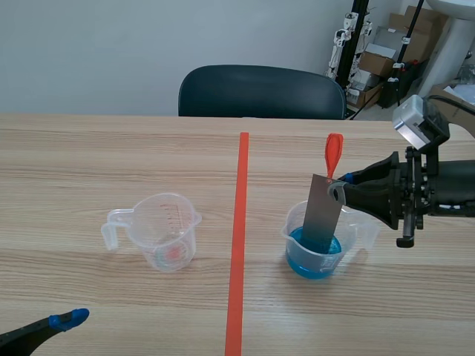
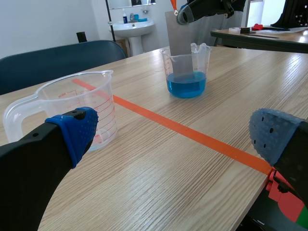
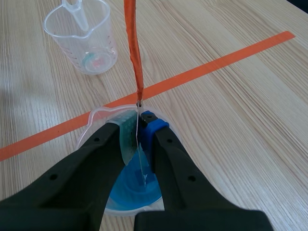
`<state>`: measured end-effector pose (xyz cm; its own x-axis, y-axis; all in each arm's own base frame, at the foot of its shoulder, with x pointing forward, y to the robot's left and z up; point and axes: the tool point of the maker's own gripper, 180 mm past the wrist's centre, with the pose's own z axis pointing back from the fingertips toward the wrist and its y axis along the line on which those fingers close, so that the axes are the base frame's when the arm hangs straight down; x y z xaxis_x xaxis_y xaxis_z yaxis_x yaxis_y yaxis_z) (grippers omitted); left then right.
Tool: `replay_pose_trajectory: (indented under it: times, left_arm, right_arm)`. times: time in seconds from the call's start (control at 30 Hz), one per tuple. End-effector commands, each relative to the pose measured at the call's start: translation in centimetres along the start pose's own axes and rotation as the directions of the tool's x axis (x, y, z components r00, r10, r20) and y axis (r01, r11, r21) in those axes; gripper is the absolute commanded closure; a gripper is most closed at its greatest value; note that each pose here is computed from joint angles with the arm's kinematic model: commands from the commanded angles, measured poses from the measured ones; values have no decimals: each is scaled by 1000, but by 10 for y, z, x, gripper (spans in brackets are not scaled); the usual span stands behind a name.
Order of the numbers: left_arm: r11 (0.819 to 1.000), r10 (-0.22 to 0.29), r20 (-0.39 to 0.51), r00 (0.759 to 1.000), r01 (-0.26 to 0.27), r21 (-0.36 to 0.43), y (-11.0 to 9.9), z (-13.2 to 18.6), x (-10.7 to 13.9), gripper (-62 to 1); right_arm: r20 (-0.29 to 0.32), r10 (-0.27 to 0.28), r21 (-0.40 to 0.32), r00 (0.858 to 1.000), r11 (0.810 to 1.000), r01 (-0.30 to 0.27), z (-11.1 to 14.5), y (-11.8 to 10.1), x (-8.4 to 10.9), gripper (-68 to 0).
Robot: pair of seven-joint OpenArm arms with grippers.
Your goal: Do the redox reaction experiment. hold the plate still in the solution
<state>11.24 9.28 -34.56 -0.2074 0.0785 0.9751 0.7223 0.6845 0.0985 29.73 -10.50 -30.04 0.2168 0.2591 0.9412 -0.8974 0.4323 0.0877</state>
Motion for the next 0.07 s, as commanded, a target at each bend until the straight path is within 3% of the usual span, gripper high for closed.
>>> replay_pose_trajectory:
  times: [0.0, 0.03]
  left_arm:
    - [1000, -2, 63, 998, 2, 7, 1, -3, 12, -623]
    - [1000, -2, 63, 998, 2, 7, 1, -3, 12, -623]
  right_arm:
    - [-12, 14, 4, 1000, 1000, -14, 4, -2, 2, -6]
    - [-12, 14, 4, 1000, 1000, -14, 4, -2, 2, -6]
